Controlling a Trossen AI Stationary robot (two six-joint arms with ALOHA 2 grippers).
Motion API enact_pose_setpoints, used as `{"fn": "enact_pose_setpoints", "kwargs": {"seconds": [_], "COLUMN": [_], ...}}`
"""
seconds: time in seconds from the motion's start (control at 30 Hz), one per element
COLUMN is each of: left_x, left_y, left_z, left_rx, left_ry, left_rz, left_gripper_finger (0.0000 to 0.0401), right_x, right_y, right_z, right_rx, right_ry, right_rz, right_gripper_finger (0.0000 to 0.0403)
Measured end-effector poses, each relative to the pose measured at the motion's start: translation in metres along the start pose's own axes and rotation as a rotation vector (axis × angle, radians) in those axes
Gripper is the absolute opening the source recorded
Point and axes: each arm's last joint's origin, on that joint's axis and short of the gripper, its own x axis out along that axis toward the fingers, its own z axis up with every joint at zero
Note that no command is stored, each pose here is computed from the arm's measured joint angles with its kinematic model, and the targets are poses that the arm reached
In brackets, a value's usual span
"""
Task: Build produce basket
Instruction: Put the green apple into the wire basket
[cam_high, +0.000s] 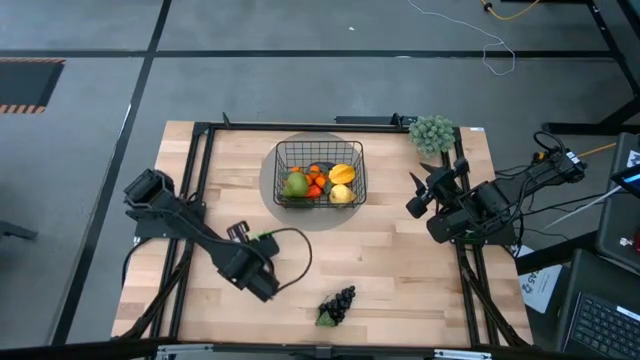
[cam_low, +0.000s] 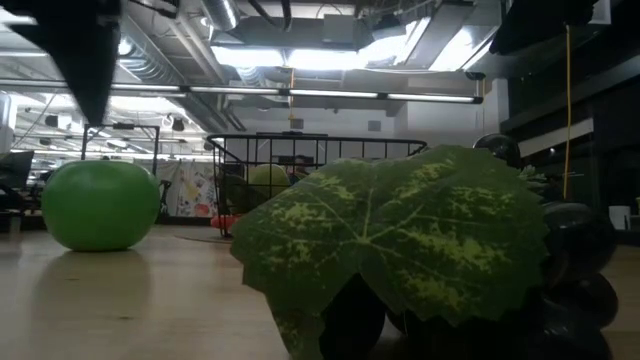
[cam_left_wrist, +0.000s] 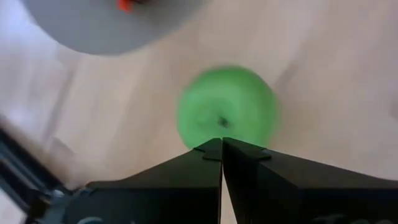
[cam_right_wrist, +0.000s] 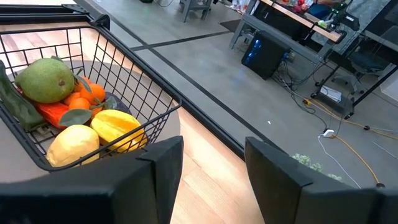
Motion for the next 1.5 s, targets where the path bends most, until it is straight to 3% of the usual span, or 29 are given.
{"fn": "enact_pose_setpoints", "kwargs": {"seconds": [0.2, 0.5, 0.9, 1.07, 1.5], "left_x": [0.009, 0.012, 0.012, 0.012, 0.011], "left_y": [0.02, 0.013, 0.006, 0.005, -0.004], "left_z": [0.016, 0.022, 0.025, 0.026, 0.031], "left_rx": [-0.073, -0.347, -0.321, -0.245, -0.283], "left_ry": [-0.024, 0.021, -0.01, -0.017, -0.055], "left_rz": [0.145, 0.041, -0.03, -0.042, -0.129], "left_gripper_finger": [0.0, 0.0, 0.0, 0.0, 0.0], "right_x": [0.0, 0.0, 0.0, 0.0, 0.0], "right_y": [0.0, 0.0, 0.0, 0.0, 0.0], "right_z": [0.0, 0.0, 0.0, 0.0, 0.0], "right_rx": [0.0, 0.0, 0.0, 0.0, 0.0], "right_ry": [0.0, 0.003, 0.007, 0.007, 0.007], "right_rz": [0.001, 0.002, 0.005, 0.005, 0.006], "right_gripper_finger": [0.0174, 0.0174, 0.0174, 0.0174, 0.0174]}}
